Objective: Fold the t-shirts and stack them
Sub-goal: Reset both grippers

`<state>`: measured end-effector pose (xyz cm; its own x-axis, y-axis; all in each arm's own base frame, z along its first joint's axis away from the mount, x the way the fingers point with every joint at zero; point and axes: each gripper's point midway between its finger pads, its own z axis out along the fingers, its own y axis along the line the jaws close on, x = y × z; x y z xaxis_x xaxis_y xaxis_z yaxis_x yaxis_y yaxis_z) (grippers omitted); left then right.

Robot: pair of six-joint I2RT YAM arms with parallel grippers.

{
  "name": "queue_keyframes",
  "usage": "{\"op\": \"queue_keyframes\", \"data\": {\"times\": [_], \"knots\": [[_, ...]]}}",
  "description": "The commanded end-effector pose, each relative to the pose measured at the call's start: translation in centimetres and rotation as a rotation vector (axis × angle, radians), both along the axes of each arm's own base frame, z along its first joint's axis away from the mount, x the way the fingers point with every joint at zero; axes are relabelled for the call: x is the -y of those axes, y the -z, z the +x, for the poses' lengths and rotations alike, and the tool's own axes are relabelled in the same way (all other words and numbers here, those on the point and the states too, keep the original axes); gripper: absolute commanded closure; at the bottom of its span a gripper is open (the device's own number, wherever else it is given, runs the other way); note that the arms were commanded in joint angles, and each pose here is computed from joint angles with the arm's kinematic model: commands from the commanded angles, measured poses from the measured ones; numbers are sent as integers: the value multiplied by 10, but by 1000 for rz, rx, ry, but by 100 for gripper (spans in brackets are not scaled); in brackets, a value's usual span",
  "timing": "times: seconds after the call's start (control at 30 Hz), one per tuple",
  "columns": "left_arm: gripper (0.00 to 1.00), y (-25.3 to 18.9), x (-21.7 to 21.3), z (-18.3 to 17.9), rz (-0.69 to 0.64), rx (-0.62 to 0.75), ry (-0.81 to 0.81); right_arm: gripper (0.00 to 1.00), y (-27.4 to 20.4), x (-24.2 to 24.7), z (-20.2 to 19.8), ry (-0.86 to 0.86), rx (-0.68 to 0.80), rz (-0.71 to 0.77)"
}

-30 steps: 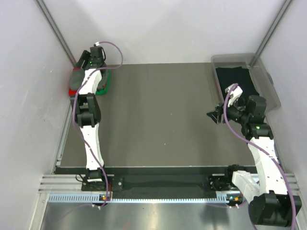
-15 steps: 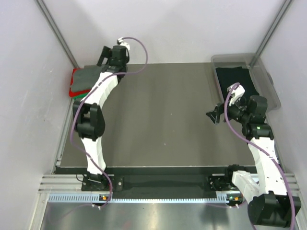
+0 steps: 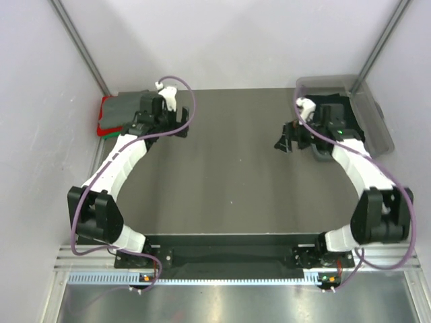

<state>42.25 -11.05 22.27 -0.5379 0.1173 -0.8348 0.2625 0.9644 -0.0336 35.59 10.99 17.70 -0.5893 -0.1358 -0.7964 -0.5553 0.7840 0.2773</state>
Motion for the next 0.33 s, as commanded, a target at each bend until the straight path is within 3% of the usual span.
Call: {"op": "queue_keyframes", "data": {"times": [0.0,0.17,0.3], "knots": [[1,-13,19,-14,-111,22,68,0,-13,-34,9,-132,4,-56],[1,-7,16,-19,-68,35,101,0,-8,-48,21,-127,40,-149],[1,13,-21,-13,160,30,29,0,-12,-40,36,-39,87,-209]]}}
